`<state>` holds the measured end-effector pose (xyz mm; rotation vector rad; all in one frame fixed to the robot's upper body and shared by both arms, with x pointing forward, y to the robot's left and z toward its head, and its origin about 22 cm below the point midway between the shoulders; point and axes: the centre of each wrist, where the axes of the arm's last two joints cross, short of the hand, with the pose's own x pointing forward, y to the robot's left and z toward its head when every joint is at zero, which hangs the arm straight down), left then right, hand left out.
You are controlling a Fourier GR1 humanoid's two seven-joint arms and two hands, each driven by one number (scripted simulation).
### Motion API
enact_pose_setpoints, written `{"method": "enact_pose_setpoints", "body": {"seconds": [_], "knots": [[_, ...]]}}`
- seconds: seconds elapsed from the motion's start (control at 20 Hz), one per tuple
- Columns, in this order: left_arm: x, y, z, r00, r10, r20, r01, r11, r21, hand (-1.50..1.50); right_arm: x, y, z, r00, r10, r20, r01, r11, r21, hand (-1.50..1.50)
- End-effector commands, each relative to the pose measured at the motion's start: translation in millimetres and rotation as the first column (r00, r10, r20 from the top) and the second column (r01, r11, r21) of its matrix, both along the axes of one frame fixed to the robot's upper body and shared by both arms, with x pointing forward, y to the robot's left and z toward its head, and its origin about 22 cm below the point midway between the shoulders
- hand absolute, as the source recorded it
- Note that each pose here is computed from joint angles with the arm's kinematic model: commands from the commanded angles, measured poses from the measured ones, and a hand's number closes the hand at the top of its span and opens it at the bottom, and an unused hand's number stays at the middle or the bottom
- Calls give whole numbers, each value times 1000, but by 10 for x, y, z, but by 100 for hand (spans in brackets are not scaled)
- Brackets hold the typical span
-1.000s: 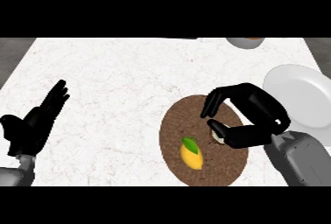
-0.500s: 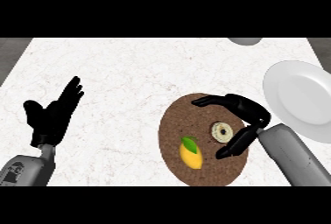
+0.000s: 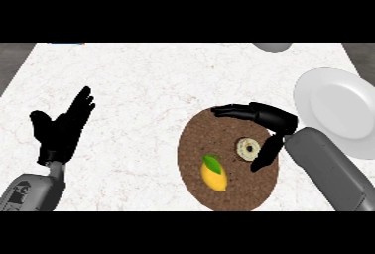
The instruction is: Pick the lemon from the placemat and place it in the plate
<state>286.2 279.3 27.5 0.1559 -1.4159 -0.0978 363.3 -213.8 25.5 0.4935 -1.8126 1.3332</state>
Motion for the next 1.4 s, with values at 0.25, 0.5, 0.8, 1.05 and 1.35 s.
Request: {"method": "enact_pose_setpoints", "body": {"seconds": [0.25,0.5,0.8,1.05,1.35], "knots": [[-29,101,-141,1000,8,5,-9,1000,4,0,89,277,225,982,188,3,-181,952,-249,-150],[-11,19,-45,1000,-3,-5,3,1000,3,0,-74,534,93,973,199,121,-146,926,-349,-150],[-38,90,4,1000,21,-22,-21,1000,2,0,-98,568,136,967,217,135,-133,878,-460,-150],[35,19,68,1000,26,-10,-26,1000,-10,0,-104,714,161,962,236,138,-134,847,-514,-150],[78,66,-87,1000,8,-9,-7,1000,8,0,-278,721,23,958,257,130,-142,815,-562,-150]]}}
